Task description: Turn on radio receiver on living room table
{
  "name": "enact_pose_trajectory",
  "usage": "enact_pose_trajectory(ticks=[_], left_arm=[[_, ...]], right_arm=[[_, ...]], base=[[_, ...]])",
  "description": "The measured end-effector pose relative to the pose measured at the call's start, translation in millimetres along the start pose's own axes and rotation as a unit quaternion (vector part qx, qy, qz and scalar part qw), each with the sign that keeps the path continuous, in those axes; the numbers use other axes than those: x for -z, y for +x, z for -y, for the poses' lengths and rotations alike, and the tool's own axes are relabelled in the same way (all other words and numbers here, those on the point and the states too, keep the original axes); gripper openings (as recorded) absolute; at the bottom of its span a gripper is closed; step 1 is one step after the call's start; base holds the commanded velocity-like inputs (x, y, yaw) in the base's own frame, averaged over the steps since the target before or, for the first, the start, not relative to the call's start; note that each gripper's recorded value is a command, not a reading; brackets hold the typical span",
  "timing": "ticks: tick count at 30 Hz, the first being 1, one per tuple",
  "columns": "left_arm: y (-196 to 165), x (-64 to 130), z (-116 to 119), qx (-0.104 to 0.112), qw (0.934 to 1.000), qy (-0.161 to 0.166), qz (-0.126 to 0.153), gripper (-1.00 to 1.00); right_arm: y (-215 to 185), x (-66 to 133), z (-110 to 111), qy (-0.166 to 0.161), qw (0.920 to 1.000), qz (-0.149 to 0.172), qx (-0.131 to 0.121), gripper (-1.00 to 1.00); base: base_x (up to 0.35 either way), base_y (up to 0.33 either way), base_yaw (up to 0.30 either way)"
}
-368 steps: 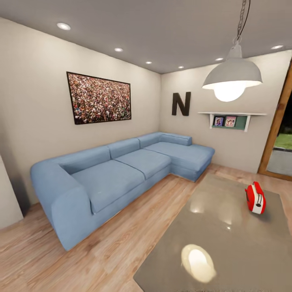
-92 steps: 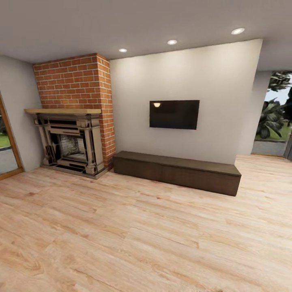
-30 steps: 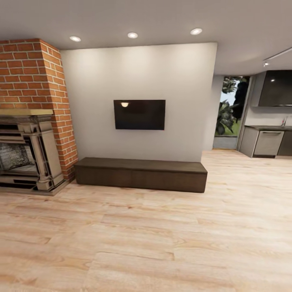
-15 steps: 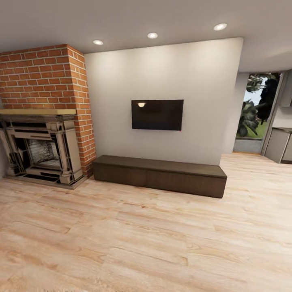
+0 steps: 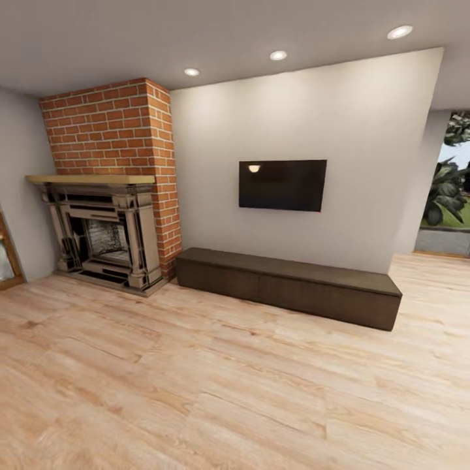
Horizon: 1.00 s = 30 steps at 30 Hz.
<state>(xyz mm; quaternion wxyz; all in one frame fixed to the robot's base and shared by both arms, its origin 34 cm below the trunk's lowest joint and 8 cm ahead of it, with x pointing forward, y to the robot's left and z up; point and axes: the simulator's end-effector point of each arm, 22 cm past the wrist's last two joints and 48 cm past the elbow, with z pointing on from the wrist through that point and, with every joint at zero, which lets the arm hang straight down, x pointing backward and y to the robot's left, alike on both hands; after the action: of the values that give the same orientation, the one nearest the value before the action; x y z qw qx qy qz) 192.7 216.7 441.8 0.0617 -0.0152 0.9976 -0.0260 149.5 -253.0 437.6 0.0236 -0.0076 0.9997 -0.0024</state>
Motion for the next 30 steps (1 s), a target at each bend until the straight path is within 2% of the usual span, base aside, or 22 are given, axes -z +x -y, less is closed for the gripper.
enact_pose_trajectory(ticks=[7,30], left_arm=[[0.2,0.0,-0.7,0.000,1.0000,0.000,0.000,1.00],[1.7,0.0,-1.2,0.000,1.0000,-0.001,-0.004,1.00]], right_arm=[[0.0,0.0,0.0,0.000,1.0000,0.000,0.000,1.00],[0.0,0.0,0.0,0.000,1.0000,0.000,0.000,1.00]], base=[[0.140,0.000,0.270],[0.320,0.000,0.270]])
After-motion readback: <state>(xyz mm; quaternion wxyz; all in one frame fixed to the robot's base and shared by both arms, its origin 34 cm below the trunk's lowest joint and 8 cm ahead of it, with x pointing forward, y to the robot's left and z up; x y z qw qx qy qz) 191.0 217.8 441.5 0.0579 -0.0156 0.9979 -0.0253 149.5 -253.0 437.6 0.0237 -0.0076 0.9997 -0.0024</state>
